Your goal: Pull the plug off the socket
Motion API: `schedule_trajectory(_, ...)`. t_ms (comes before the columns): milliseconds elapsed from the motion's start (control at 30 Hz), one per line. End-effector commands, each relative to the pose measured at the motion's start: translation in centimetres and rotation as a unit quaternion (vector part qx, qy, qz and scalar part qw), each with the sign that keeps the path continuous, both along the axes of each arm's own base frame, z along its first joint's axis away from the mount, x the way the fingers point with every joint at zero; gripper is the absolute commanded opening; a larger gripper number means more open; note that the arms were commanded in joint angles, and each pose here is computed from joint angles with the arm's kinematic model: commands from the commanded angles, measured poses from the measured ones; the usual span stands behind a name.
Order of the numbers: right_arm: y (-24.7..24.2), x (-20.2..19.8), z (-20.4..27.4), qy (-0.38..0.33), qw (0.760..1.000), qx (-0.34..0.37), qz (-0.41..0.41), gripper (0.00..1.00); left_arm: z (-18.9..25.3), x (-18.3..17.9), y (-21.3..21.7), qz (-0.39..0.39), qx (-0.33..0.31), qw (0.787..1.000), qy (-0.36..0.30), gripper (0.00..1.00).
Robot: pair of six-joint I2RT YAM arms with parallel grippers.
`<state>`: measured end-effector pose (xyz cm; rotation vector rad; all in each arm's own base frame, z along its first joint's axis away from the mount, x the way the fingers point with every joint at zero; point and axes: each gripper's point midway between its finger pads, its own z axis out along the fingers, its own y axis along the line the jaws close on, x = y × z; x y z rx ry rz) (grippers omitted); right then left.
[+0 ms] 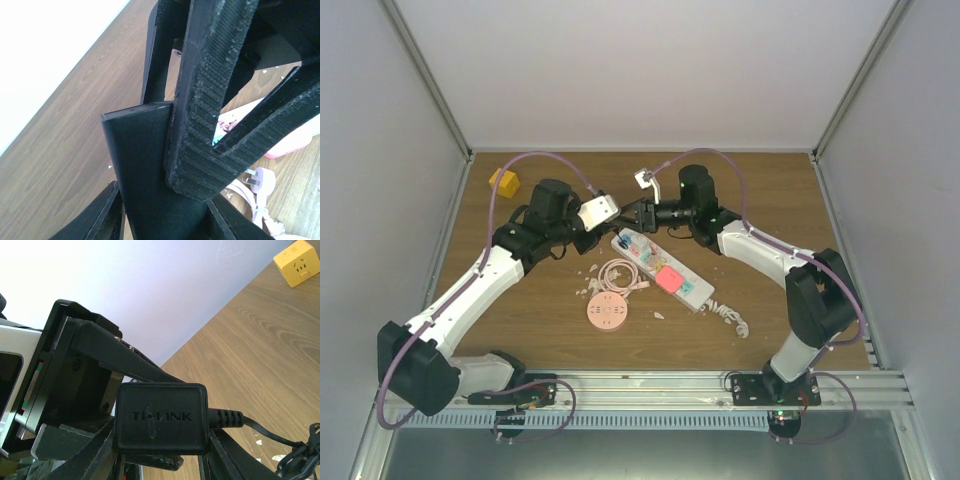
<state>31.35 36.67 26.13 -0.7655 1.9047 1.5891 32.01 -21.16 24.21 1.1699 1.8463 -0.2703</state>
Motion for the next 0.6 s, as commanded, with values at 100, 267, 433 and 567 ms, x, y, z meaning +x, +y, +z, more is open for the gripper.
schedule_trajectory(100, 0.3, -0.7, -0.4, -0.008, 1.000, 0.003, 0.020, 0.25, 3.1, 0.4, 0.1, 0.007, -0.041, 0.999, -0.033, 0.20)
schedule_trajectory(267, -0.1, -0.2, -0.3, -0.015, 1.000, -0.004, 0.012, 0.68, 3.3, 1.0, 1.3, 0.018, -0.058, 0.998, -0.024, 0.17)
schedule_trajectory(433, -0.6, 0.0, 0.4, -0.039, 0.999, -0.009, 0.018, 0.91, 2.9, 2.5, 3.4, 0.034, -0.077, 0.996, 0.005, 0.16)
schedule_trajectory(567, -0.9, -0.5, 1.0, -0.079, 0.996, -0.016, 0.028, 0.99, 2.4, 4.4, 5.1, 0.050, -0.093, 0.994, 0.031, 0.16)
